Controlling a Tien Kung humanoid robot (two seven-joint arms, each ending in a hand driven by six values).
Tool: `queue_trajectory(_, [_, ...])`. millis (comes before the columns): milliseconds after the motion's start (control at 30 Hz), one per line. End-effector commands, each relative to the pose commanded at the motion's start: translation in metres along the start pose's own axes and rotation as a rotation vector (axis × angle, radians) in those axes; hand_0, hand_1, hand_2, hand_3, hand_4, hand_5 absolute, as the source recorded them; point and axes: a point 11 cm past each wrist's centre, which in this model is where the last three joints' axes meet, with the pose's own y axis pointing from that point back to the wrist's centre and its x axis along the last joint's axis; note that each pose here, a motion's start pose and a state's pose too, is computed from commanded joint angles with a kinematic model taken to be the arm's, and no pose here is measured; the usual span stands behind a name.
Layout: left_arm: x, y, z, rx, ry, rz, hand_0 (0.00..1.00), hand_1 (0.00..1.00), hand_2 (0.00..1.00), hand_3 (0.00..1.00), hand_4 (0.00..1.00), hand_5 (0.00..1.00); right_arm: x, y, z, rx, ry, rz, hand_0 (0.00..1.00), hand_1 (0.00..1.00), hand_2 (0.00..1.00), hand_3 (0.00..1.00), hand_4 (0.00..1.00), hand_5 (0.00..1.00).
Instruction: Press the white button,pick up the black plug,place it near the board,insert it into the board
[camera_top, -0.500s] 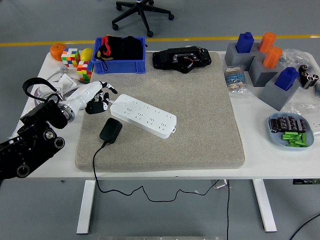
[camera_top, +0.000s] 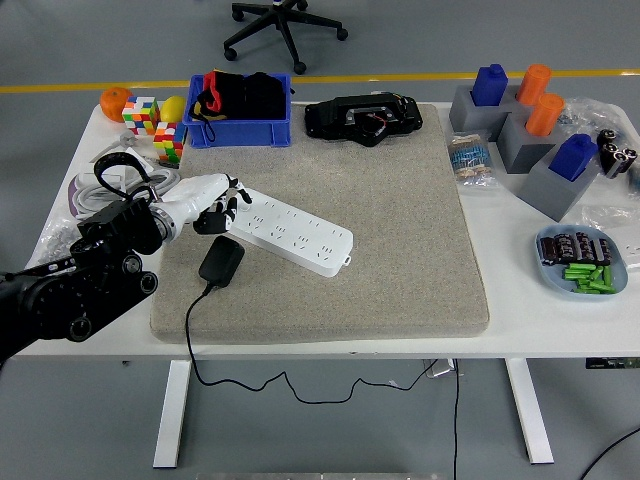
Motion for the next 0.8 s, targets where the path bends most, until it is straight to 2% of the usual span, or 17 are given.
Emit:
queue_trajectory(300, [-0.0053, -0.0064, -0.0050, 0.031, -0.054, -0.018, 0.002, 0.005, 0.114, 0.654, 0.068, 0.002, 0.0004, 0.0000, 0.0010, -0.002, 0.001, 0.001, 0.745, 0.717, 0.691, 0.649, 0.709, 0.409])
queue_trajectory(800, [-0.0028, -0.0106, 0.0005, 0.025, -0.100, -0.016, 0.002, 0.005, 0.115, 0.654, 0.072, 0.002, 0.0005, 0.0000, -0.0005, 0.000, 0.003, 0.001, 0.744, 0.717, 0.692, 0.649, 0.709, 0.409])
